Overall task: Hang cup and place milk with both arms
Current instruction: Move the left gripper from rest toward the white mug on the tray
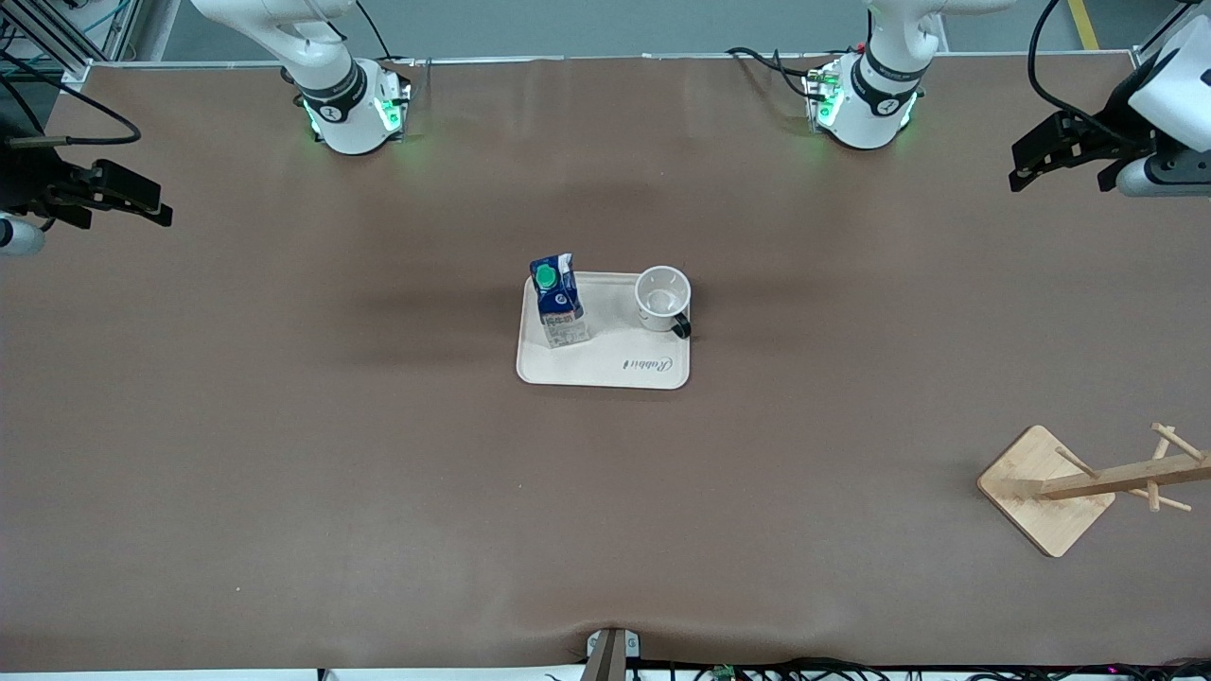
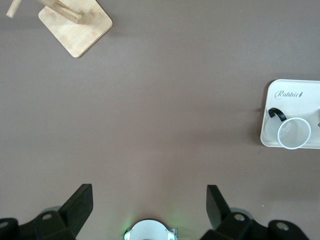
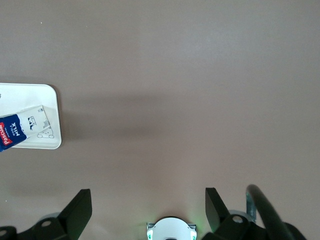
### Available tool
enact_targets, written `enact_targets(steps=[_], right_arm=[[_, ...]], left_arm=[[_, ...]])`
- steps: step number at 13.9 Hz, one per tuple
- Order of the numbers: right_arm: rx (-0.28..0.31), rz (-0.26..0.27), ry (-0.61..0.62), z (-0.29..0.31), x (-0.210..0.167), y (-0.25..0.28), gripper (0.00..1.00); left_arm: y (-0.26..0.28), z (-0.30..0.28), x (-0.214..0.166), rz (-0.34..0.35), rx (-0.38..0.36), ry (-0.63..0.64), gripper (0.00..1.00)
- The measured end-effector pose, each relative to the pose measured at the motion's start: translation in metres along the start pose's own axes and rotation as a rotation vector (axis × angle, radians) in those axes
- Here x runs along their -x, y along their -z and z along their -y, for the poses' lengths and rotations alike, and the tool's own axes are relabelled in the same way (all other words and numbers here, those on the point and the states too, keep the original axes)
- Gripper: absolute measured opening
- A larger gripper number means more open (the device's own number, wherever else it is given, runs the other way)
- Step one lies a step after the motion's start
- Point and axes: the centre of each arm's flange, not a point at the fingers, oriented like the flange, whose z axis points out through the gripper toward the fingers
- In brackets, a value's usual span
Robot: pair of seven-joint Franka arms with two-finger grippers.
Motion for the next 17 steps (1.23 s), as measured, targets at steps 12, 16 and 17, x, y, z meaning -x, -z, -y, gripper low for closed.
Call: enact_targets(steps=[12,16,17], right_arm=[[0.000,0.010,0.003,0.002,0.000,-0.002,1.00],[0.000,0.012,0.003,0.002,-0.001,-0.003,1.00],[0.000,0.012,0.003,0.002,-0.001,-0.003,1.00]], left_arm=[[-0.040,-0.028,-0.027,0.058,0.001,-0.031,1.00],[-0.074,-0.092,-0.026,0.111,-0.026,0.052,1.00],[-0.083,-0.108,-0.024,0.112,-0.032,0.074,1.00]])
